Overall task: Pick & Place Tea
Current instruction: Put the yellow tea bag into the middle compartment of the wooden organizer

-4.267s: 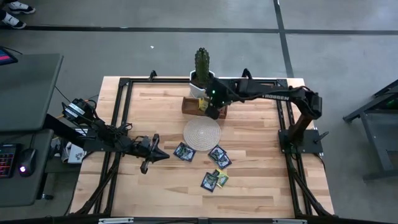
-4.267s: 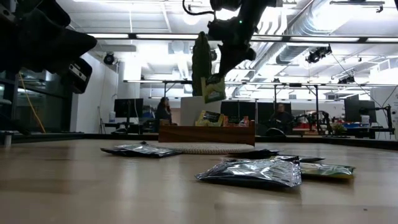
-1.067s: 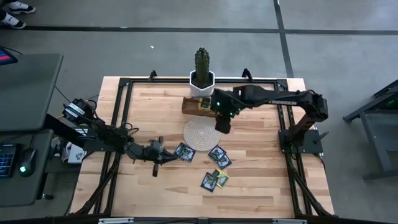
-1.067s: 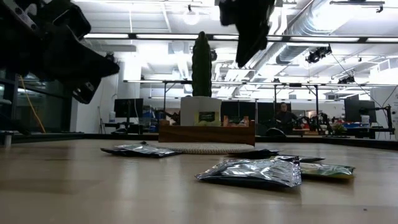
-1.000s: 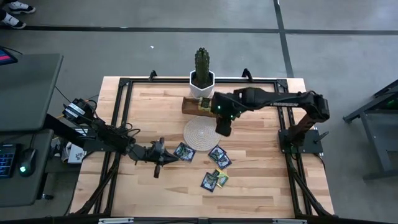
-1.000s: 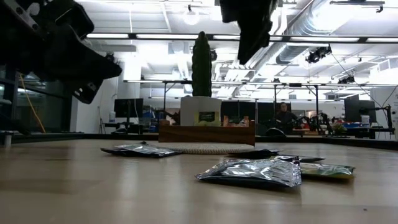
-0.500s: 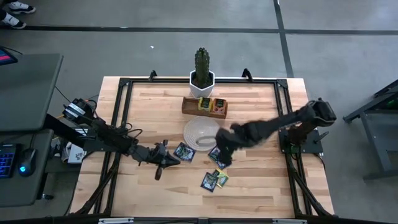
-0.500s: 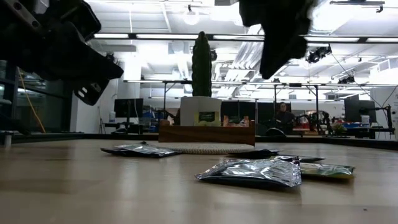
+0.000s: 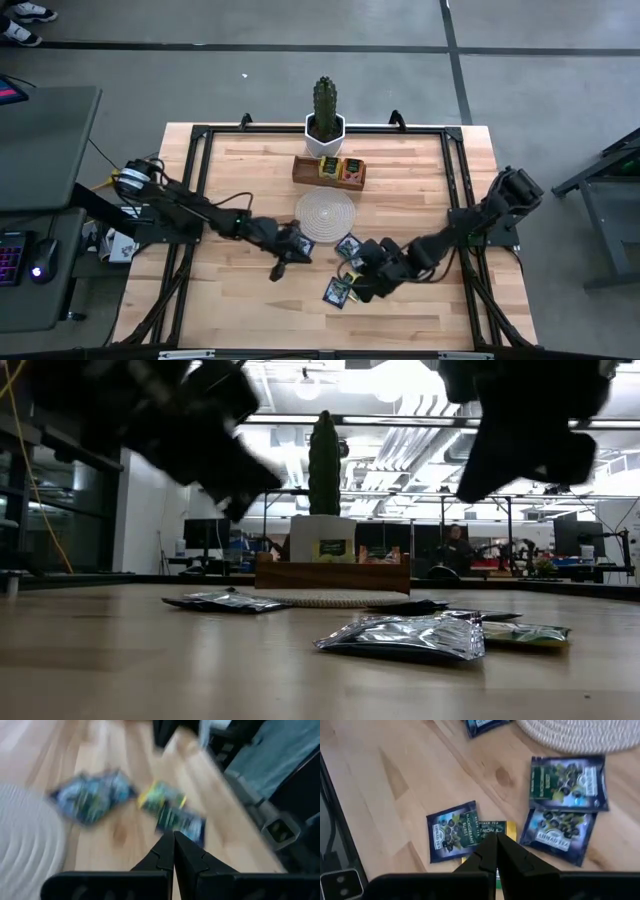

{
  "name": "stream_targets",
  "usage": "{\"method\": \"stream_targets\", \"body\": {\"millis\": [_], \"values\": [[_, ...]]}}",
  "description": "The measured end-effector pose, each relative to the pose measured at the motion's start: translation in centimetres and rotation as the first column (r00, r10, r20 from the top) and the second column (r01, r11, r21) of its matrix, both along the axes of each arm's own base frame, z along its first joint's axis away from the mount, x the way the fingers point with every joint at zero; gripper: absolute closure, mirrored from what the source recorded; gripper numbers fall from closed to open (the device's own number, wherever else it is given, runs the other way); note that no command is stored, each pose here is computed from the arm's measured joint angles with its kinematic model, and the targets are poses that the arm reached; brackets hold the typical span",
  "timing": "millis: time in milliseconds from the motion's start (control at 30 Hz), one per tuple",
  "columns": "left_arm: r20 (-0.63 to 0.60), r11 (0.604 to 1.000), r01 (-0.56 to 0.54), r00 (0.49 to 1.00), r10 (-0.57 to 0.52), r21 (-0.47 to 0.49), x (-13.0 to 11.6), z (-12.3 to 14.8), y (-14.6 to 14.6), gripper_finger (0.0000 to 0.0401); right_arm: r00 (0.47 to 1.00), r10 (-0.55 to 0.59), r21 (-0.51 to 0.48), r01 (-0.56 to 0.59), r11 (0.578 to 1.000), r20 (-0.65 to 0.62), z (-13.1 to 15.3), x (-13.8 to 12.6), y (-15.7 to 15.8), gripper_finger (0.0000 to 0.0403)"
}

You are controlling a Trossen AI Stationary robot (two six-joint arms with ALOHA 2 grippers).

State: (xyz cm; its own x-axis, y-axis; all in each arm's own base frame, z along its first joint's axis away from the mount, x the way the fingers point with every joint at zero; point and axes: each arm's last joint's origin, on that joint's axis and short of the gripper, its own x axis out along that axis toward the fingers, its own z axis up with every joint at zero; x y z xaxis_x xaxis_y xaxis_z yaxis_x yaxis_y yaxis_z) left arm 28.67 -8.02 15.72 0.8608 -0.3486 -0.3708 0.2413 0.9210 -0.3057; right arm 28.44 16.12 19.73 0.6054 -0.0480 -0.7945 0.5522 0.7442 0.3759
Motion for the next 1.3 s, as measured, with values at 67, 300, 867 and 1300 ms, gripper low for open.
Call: {"method": "stream_targets", "body": {"millis": [67, 300, 867, 1300], "values": [[0.012, 1.0, 0.024, 1.0, -0.024, -0.015, 0.8, 0.2, 0.3, 0.0399, 1.0, -0.03, 0.009, 0.03, 1.0, 0.008, -0.6, -0.4, 0.6, 0.0401], [-0.068, 0.986, 0.091, 0.993, -0.101, -0.137, 3.5, -1.3, 0.7, 0.0368, 0.999, -0.031, 0.004, 0.031, 1.0, -0.007, -2.0, -0.9, 2.1, 0.0402], [-0.185, 0.925, 0.046, 0.975, -0.124, -0.377, 8.4, -2.5, 0.3, 0.0228, 0.995, 0.048, -0.031, -0.051, 0.998, -0.083, -5.6, -1.3, 4.3, 0.0403], [-0.246, 0.911, -0.024, 0.966, -0.085, -0.411, 8.8, -3.3, 0.2, 0.0222, 0.997, 0.057, -0.012, -0.058, 0.998, -0.054, -7.8, 0.0, 4.9, 0.0403]]}}
